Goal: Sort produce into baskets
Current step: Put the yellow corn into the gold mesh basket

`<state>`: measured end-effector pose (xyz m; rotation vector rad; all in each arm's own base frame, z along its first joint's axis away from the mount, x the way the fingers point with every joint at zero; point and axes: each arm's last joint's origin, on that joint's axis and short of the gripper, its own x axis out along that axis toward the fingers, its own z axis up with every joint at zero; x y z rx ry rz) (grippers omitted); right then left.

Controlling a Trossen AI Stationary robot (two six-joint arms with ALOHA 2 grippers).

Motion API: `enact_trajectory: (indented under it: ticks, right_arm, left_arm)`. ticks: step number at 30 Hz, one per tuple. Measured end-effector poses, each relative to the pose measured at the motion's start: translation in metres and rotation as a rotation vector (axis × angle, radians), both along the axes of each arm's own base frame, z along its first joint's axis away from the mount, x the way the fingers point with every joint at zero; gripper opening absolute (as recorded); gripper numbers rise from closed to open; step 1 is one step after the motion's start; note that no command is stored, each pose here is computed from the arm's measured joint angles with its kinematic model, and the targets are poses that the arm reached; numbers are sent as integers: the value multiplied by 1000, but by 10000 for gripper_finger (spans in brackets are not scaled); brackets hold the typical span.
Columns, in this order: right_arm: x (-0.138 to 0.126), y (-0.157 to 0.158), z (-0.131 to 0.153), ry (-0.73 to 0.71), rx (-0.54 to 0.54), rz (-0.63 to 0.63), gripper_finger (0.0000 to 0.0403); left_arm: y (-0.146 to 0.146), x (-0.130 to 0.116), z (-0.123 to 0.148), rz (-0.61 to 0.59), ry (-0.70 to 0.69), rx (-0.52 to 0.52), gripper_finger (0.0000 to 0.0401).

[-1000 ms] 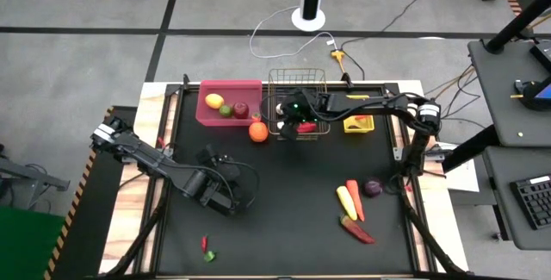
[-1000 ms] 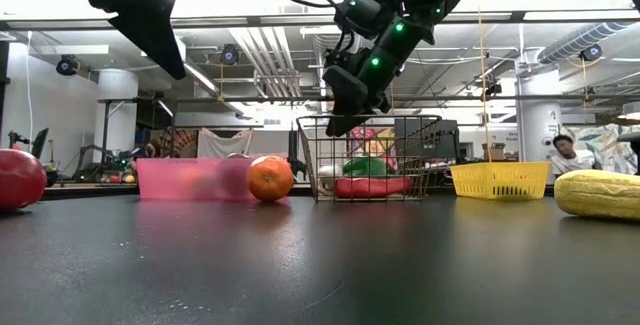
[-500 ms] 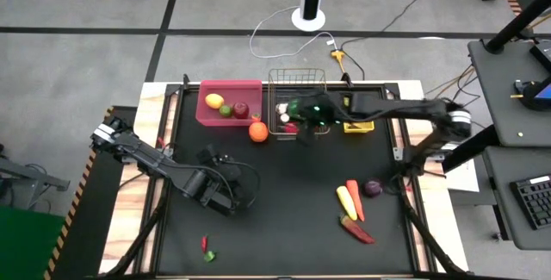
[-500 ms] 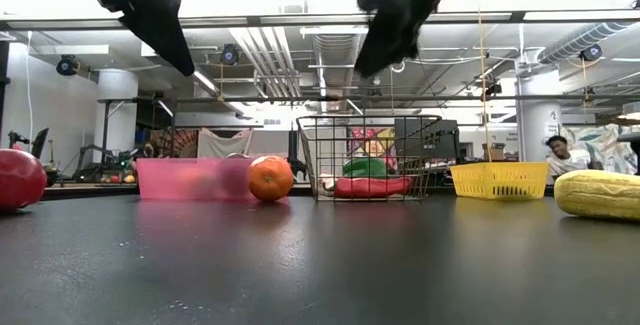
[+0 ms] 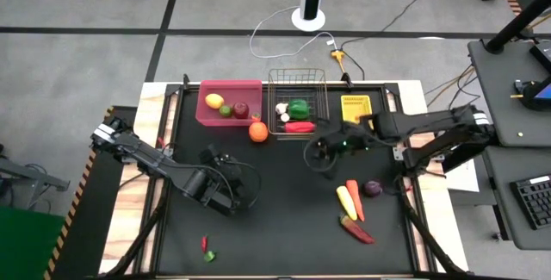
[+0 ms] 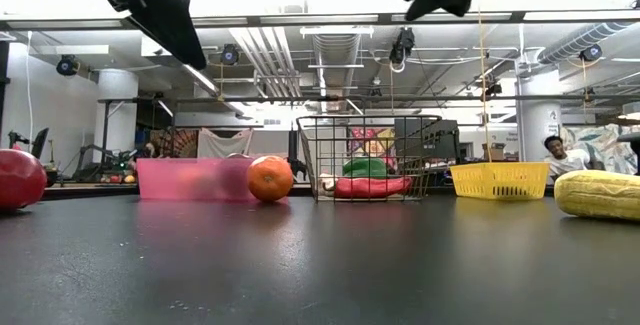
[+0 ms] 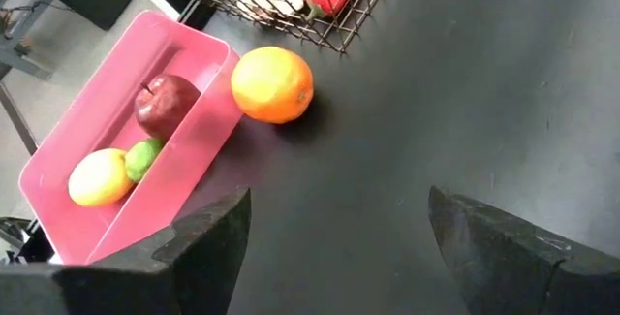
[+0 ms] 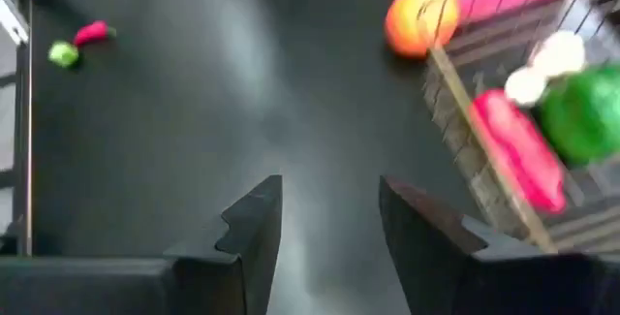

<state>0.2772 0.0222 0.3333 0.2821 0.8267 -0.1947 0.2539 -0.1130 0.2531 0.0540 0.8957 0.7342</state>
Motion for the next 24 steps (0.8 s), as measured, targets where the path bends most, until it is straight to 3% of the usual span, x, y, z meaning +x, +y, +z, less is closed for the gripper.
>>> enact_trajectory:
  ticks: [14,24]
  right_arm:
    - [-16,51,-36,361,135,-151,198]
    - [-24,93,-53,464,218,-264,199]
  left_arm:
    - [0,1,0,-4,-6,-3,295]
    - [-4,7,1,-59,-26,-16,295]
